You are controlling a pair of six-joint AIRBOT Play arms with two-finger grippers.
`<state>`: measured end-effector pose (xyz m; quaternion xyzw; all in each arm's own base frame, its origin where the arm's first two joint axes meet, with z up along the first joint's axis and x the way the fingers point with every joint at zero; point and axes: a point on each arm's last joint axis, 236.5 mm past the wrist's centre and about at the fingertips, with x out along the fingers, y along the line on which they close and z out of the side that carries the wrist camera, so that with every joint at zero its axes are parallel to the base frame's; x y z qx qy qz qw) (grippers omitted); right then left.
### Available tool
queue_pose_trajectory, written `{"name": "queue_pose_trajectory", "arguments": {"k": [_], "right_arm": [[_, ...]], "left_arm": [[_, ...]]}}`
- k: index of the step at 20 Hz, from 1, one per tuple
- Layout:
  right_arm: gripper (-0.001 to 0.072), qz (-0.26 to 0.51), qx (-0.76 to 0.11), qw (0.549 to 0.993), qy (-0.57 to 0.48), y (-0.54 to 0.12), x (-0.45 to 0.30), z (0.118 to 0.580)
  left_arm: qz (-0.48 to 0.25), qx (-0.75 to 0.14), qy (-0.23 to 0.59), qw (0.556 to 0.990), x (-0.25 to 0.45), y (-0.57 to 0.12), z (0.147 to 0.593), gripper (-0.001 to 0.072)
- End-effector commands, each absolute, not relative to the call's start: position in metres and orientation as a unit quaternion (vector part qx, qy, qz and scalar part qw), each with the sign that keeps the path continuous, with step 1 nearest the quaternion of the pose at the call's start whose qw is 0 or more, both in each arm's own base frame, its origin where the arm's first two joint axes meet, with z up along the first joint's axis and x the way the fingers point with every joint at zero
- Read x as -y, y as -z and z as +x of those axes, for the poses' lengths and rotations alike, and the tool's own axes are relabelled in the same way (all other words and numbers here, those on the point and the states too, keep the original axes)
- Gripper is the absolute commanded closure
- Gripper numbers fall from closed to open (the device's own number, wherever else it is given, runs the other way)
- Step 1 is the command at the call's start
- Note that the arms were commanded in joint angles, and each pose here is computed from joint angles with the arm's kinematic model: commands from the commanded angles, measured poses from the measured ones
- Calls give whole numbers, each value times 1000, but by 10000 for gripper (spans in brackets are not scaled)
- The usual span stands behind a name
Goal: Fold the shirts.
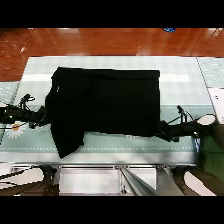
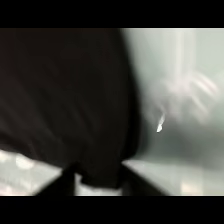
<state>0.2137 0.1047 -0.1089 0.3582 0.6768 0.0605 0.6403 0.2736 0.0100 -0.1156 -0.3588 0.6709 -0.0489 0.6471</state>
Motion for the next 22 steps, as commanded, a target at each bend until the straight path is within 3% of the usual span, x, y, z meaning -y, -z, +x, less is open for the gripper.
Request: {"name": "queue_pose_trajectory", "arguments": {"k": [1,2,4,6,9,11,17,22], "right_arm": [[647,360,-635,677,-99,104,-136,264],[688,347,-623,689,-127,89,-145,278],[688,321,-600,711,-176,45,-156,307],[689,273,-564,748,-217,-12,-155,343],[689,187,-462,839,-218,-131,-134,404],[689,126,-385,893,-197,-217,-112,423],[689,32,-198,964,-172,-412,-85,367],[689,6,-100,986,-134,-478,-64,276]], "left_arm": [[-362,-676,57,639,-6,112,270,684],[-361,-676,61,640,-6,109,272,684],[-358,-659,76,657,-9,86,289,684],[-357,-593,107,714,-13,33,333,684],[-371,-417,179,810,-7,-113,407,684],[-351,-299,229,857,1,-225,425,684],[-209,-79,239,945,19,-438,378,685],[-102,42,173,979,31,-527,288,684]]}}
